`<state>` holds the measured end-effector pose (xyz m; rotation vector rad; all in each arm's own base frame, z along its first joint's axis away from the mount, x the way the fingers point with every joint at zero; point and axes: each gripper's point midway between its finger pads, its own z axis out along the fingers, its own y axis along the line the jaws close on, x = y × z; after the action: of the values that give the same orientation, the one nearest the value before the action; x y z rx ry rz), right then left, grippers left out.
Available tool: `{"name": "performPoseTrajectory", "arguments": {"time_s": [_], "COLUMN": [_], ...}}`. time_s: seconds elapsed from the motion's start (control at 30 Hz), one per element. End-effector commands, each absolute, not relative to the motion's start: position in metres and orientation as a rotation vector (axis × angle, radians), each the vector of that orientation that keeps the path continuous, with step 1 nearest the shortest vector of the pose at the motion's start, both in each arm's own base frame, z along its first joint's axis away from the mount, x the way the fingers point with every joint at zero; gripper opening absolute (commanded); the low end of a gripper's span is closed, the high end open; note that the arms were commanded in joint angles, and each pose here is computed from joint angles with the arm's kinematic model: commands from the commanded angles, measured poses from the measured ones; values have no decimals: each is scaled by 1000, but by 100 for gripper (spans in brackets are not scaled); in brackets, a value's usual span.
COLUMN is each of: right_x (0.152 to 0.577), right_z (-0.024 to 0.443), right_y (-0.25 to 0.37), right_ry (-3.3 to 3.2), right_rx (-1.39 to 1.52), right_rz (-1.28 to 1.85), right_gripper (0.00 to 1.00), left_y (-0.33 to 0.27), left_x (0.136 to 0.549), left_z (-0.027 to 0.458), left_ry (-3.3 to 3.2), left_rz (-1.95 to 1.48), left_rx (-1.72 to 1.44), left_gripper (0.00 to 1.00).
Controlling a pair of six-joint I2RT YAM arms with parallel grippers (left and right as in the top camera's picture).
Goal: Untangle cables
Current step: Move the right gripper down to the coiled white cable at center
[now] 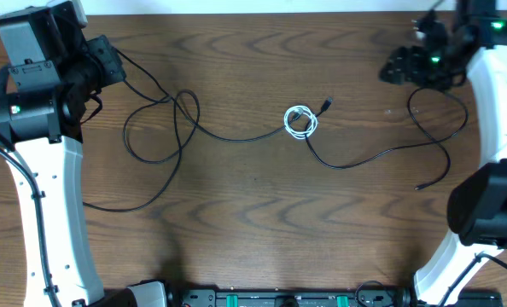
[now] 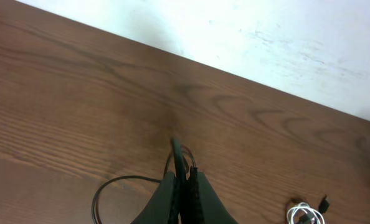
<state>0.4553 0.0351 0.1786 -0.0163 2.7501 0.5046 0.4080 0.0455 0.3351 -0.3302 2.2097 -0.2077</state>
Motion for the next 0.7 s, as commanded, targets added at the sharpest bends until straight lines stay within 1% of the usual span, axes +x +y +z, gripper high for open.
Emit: {"name": "performPoseTrajectory", "arguments": {"time_s": [0.0, 0.2, 0.3, 0.4, 0.53, 0.67], "right_x": [457, 456, 451, 443, 436, 433], "right_z": [189, 158, 129, 98, 68, 45], "right_y": [70, 124, 148, 168, 179, 176], "right_ry": [2720, 2811, 2887, 2958, 3028, 3077], "right_rx": [-99, -32, -55, -113, -151, -146], "right_rz": [520, 479, 456, 446, 400, 317], "right_gripper": [80, 71, 70, 66, 66, 65], "left_y": [43, 47, 48, 48, 48, 48], "left_x": [404, 404, 404, 404, 404, 404], "left_z": [346, 345, 345, 345, 345, 345], "left_ry": [2188, 2187, 2186, 2186, 2186, 2189], "left_rz": [-221, -194, -188, -188, -188, -188], "left_rx": [-323, -337, -339, -339, -339, -340], "left_gripper": [8, 7, 8, 7, 8, 8]}}
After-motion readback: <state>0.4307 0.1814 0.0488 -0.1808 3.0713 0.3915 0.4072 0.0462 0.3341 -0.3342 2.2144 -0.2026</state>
